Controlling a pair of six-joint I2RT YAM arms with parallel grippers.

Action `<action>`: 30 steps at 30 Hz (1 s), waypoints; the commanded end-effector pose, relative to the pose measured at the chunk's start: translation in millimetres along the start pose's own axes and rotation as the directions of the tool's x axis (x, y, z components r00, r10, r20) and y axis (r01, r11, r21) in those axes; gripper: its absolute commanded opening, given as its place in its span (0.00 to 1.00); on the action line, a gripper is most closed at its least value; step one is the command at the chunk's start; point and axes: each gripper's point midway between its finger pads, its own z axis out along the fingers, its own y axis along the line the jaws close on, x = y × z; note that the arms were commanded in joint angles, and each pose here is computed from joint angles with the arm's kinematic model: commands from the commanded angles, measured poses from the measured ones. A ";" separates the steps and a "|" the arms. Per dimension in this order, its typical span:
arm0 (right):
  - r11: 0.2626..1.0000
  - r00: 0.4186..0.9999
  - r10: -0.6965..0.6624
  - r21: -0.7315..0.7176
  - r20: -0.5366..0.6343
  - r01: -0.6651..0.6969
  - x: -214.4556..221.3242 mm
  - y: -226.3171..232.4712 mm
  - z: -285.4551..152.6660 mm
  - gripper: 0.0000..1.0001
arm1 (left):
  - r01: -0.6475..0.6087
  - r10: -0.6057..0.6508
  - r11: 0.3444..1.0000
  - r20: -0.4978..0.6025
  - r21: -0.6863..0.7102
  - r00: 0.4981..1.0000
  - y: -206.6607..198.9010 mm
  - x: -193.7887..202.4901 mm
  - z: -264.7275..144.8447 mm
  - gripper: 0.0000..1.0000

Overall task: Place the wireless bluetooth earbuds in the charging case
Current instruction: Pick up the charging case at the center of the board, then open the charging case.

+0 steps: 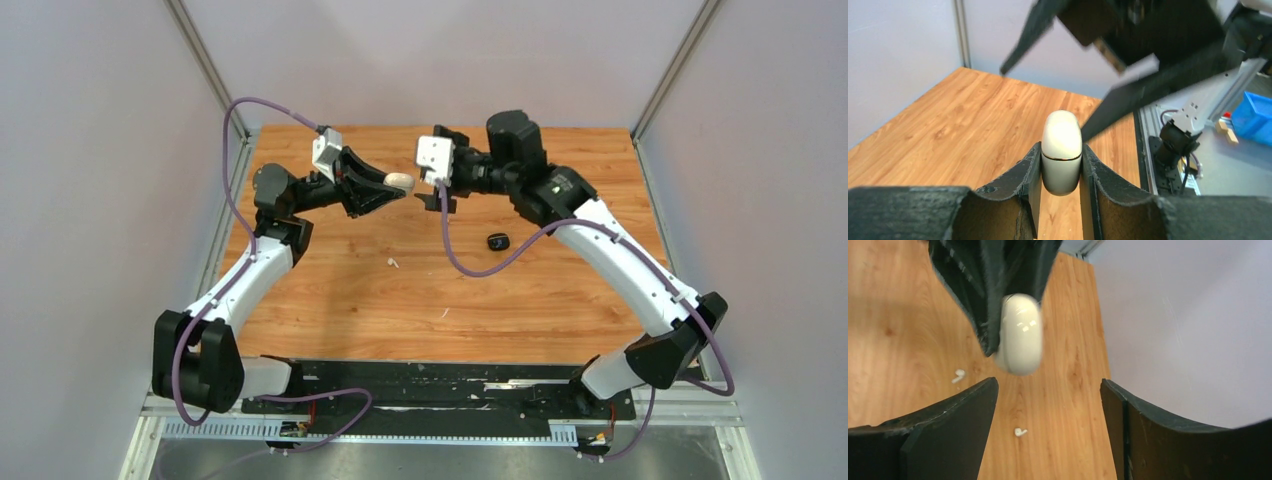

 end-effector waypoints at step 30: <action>0.683 0.717 0.693 -0.251 -0.075 -0.686 -12.2 -1.2 -4.1 0.63 | -0.151 0.165 0.971 -0.062 0.183 0.984 -38.0 20.9 -13.0 0.00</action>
